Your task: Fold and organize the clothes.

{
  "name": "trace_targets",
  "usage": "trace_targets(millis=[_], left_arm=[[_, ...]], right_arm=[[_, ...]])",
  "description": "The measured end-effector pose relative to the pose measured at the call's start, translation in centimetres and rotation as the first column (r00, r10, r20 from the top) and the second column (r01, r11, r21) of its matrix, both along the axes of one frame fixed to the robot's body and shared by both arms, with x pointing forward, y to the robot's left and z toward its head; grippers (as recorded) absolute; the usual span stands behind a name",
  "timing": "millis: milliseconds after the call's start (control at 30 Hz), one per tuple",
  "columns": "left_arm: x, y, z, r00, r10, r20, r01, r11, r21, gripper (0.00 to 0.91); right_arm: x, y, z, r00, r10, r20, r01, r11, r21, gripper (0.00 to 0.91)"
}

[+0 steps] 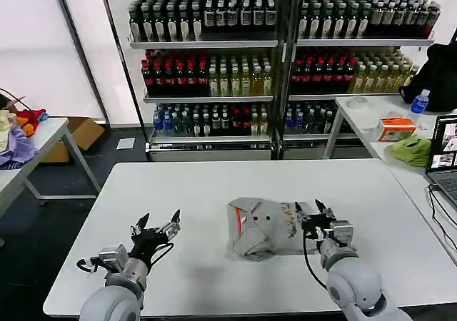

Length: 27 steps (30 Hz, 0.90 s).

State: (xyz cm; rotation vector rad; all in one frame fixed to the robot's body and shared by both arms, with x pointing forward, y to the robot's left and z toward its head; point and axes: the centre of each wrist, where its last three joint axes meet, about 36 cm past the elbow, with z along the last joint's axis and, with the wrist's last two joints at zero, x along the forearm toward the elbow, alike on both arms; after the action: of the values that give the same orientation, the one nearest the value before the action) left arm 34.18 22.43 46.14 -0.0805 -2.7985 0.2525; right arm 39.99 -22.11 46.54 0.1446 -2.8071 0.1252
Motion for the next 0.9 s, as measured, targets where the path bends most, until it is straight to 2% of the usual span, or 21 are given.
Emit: trace_targets(millis=[133,267,533,900], left_arm=[[-0.5,0.1,0.1,1.0,0.006,-0.003,-0.006,1.0,-0.001,0.907],[-1.1,0.3,0.2,1.0,0.01,-0.006,-0.01,1.0,0.003,0.907],[-2.4,0.7,0.6,1.0,0.022,-0.011,-0.022,1.0,0.008,0.907],[-3.5,0.6,0.5,0.999,0.023,-0.026,-0.023,1.0,0.008,0.907]], right_arm=[[1.0,2.2,-0.2,0.998,0.049,0.038,-0.048,0.999,-0.007,0.907],[2.1,4.1,-0.9,0.995,0.086,0.044,-0.085,0.996,-0.029,0.907],[3.3,6.9,-2.8,0.993,0.116,-0.02,-0.117,0.992,-0.055,0.907],[3.4,8.2,-5.1,0.993,0.086,-0.086,-0.091,0.994,-0.06,0.907]])
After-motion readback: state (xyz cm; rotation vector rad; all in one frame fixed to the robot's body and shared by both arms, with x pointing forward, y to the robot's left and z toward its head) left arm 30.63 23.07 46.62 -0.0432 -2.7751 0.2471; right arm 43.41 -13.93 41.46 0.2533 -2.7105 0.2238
